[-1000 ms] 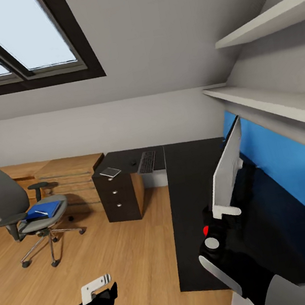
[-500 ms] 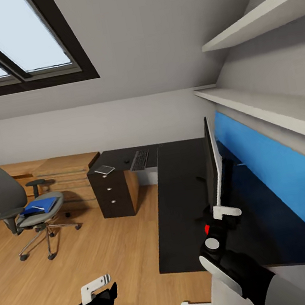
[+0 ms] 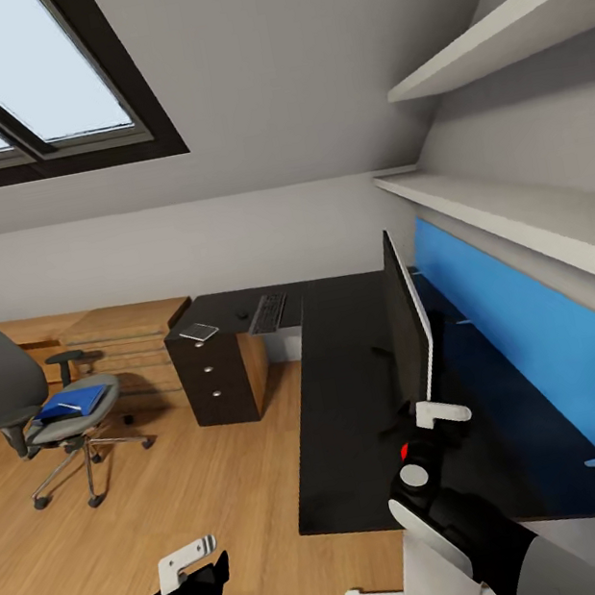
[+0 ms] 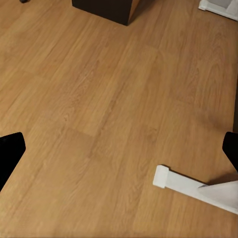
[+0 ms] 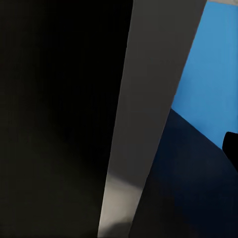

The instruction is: In the bedroom, organize the workspace by keeping the computer under the desk, ensuring the monitor is on the desk, placing the keyboard on the desk next to the monitor, placing the mouse on the desk next to the keyboard, moving the folder from the swivel chair onto the desk next to the mouse, stacking the notebook on top of the folder with the pen on top of the notebook, and positioning the swivel chair next to the desk.

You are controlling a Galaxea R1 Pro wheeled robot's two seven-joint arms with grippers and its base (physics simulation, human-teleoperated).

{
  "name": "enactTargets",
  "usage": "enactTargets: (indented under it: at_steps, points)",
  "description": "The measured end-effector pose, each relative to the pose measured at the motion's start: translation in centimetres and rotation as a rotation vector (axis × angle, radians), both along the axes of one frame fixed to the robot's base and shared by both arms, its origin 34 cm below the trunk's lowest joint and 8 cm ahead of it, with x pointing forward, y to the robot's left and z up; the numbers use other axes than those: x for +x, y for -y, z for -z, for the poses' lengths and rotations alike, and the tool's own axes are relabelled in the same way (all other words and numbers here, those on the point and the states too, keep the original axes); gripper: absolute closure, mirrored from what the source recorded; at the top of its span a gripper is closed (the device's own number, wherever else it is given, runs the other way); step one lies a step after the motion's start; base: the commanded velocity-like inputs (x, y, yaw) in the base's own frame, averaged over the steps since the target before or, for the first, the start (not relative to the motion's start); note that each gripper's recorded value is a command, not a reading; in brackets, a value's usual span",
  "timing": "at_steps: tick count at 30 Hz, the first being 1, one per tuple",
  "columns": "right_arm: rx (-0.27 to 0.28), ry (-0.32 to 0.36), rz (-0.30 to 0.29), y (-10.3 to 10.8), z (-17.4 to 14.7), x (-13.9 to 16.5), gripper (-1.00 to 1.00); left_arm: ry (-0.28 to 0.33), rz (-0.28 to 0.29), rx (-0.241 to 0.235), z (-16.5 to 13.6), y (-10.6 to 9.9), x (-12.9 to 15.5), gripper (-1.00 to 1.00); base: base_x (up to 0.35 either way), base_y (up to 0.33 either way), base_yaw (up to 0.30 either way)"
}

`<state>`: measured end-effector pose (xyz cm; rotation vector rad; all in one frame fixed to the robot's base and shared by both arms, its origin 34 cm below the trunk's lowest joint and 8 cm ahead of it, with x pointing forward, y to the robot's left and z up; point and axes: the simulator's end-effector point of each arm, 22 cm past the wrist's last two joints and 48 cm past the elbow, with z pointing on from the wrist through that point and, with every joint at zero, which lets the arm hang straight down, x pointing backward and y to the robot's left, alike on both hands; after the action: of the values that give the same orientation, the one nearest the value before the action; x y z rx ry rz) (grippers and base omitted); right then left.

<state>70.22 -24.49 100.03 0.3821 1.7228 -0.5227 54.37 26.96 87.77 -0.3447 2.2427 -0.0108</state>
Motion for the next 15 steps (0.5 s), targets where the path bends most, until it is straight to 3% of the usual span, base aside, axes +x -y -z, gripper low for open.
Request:
enactTargets:
  at_steps: [6, 12, 15]
  points:
    - [0.000, 0.000, -0.001, -0.03, 0.02, 0.01, -1.00, 0.000, 0.000, 0.000, 0.01, 0.00, 0.02, -1.00, -0.134, -0.052, 0.000]
    - [0.002, -0.001, -0.001, -0.02, 0.04, 0.01, -1.00, 0.000, 0.000, 0.000, -0.01, 0.00, 0.01, -1.00, -0.016, -0.007, 0.000]
    - [0.001, -0.001, -0.001, -0.04, 0.07, 0.04, -1.00, -0.001, 0.000, -0.001, 0.03, 0.01, 0.02, -1.00, -0.268, 0.000, 0.000]
